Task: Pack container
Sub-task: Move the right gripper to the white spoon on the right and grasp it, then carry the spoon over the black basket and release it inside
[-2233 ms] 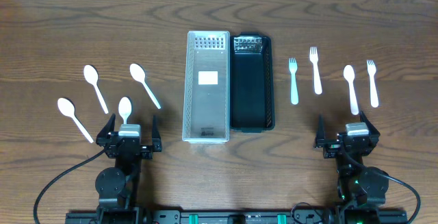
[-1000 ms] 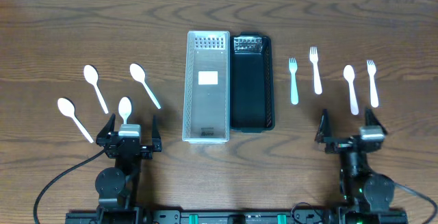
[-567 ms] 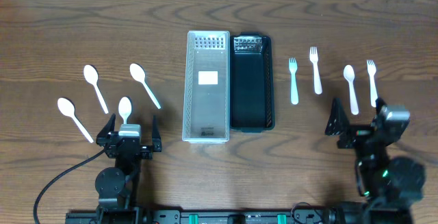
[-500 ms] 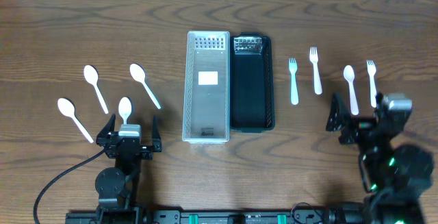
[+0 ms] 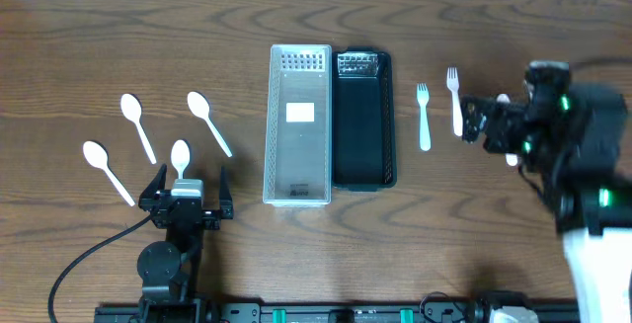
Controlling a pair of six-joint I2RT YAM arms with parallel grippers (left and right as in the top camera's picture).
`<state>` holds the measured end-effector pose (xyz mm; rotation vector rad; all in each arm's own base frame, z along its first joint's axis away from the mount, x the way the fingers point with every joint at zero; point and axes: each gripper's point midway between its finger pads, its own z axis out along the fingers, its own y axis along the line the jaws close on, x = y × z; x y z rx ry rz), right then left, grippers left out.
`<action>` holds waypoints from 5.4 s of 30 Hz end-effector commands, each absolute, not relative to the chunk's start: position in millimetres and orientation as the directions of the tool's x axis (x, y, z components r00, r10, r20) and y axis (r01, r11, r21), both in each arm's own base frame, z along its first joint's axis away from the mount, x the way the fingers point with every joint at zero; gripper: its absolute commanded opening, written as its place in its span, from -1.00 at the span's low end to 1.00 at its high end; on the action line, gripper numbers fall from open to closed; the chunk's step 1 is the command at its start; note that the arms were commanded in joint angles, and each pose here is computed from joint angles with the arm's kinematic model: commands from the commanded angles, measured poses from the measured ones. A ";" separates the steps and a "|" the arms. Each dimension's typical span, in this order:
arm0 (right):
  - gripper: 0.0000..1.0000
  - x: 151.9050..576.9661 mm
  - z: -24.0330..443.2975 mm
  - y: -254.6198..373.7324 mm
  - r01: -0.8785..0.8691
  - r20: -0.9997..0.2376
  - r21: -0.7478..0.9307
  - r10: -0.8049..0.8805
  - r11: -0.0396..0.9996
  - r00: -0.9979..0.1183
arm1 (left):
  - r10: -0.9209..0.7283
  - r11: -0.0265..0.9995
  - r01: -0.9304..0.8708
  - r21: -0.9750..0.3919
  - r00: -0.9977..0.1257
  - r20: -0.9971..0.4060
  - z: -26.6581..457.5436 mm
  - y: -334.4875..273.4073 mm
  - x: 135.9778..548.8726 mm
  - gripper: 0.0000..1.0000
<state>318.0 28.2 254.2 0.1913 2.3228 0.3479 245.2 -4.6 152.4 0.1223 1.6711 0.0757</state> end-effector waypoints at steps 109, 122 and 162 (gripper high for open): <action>0.02 393.7 -3.0 -99.9 0.016 -0.125 -0.037 0.012 0.999 -0.992 | 0.140 0.989 0.067 0.131 -0.147 -0.979 136.6 -8.9 244.2 0.96; -0.78 394.2 -2.9 -98.8 0.055 -0.127 -0.032 0.051 0.998 -0.991 | 0.140 0.989 0.067 0.131 -0.148 -0.979 136.5 -8.9 244.1 0.96; -0.97 445.0 212.9 215.6 -0.085 -0.357 0.332 0.042 0.939 -0.933 | 0.140 0.989 0.067 0.131 -0.148 -0.979 136.4 -8.9 244.2 0.96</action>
